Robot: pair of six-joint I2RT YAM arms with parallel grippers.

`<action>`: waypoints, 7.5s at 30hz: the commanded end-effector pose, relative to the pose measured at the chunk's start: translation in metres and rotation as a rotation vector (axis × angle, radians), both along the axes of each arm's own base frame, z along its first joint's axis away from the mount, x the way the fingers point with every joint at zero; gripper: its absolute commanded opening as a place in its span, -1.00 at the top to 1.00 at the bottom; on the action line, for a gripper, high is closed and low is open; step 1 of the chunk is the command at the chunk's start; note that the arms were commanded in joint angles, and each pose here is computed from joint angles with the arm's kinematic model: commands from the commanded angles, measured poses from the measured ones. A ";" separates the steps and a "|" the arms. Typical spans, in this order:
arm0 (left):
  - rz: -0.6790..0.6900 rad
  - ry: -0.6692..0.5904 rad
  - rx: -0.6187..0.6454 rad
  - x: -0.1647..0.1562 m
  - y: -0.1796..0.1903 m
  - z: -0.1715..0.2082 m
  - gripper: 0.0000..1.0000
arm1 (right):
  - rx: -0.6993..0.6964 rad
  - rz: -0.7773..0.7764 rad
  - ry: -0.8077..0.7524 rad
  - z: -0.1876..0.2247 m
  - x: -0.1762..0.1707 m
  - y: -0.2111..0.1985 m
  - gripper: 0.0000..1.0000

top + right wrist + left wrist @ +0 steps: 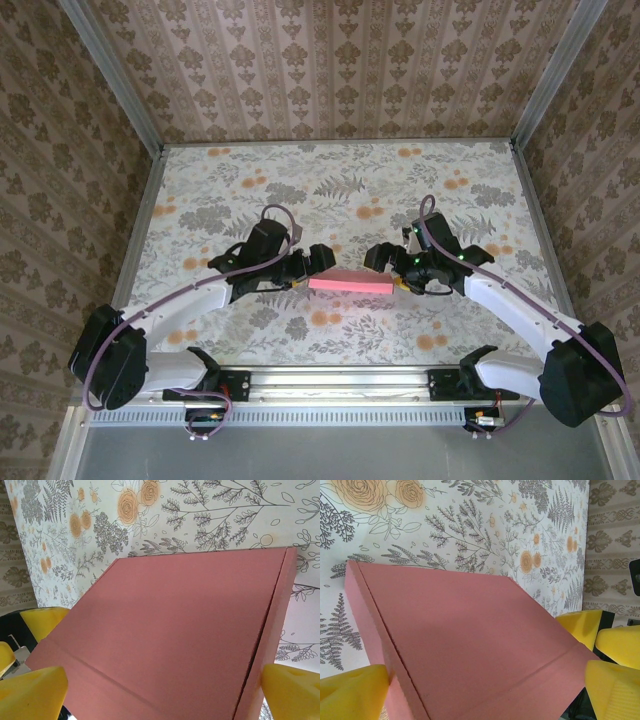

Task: Fold the paper box

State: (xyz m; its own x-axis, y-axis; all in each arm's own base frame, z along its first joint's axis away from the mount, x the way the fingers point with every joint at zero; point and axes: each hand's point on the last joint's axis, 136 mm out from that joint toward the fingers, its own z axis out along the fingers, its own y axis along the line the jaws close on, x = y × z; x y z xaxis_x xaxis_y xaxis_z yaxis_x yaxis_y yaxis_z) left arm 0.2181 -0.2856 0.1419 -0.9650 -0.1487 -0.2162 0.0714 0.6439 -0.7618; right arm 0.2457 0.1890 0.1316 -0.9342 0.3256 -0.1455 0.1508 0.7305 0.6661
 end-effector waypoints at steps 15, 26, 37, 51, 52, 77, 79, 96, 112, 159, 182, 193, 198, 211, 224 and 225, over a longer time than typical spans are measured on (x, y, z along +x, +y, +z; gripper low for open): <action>-0.020 0.011 -0.089 0.000 -0.011 0.035 -1.00 | 0.103 0.011 -0.058 0.036 0.005 0.011 -1.00; -0.014 0.014 -0.071 0.003 -0.010 0.032 -0.99 | 0.094 0.005 -0.045 0.028 0.008 0.010 -1.00; -0.016 0.027 -0.060 0.014 -0.013 0.028 -1.00 | 0.091 -0.014 -0.033 0.021 0.018 0.009 -1.00; 0.001 0.031 -0.063 0.025 -0.011 0.025 -1.00 | 0.094 -0.025 -0.039 0.023 0.028 0.007 -1.00; -0.001 0.031 -0.065 0.025 -0.012 0.026 -1.00 | 0.097 -0.025 -0.040 0.024 0.028 0.007 -1.00; -0.009 0.027 -0.061 0.015 -0.014 0.031 -1.00 | 0.116 -0.013 -0.039 0.028 0.018 0.007 -1.00; -0.012 0.028 -0.057 0.017 -0.015 0.030 -1.00 | 0.115 -0.014 -0.037 0.027 0.019 0.008 -1.00; -0.002 0.046 -0.043 0.028 -0.011 0.021 -1.00 | 0.101 -0.022 -0.035 0.025 0.032 0.008 -1.00; -0.001 0.020 -0.049 0.037 -0.012 0.033 -0.99 | 0.118 -0.028 -0.051 0.034 0.038 0.008 -1.00; 0.012 0.029 -0.017 0.061 0.000 0.025 -1.00 | 0.045 -0.068 -0.045 0.023 0.058 -0.016 -1.00; -0.210 -0.387 0.234 0.035 0.062 0.070 -0.98 | -0.252 0.116 -0.297 0.051 0.025 -0.056 -0.53; -0.467 -0.450 0.239 0.034 0.048 0.069 -0.34 | -0.430 0.249 -0.293 0.050 0.032 -0.063 0.04; -0.538 -0.466 0.213 0.039 0.037 0.069 -0.10 | -0.438 0.299 -0.292 0.049 0.035 -0.058 0.12; -0.597 -0.409 0.210 0.046 0.029 0.056 0.14 | -0.437 0.326 -0.282 0.041 0.047 -0.048 0.26; -0.613 -0.375 0.210 0.050 0.025 0.045 0.38 | -0.435 0.345 -0.278 0.036 0.049 -0.041 0.44; -0.612 -0.374 0.210 0.050 0.024 0.044 0.39 | -0.434 0.346 -0.276 0.036 0.049 -0.041 0.46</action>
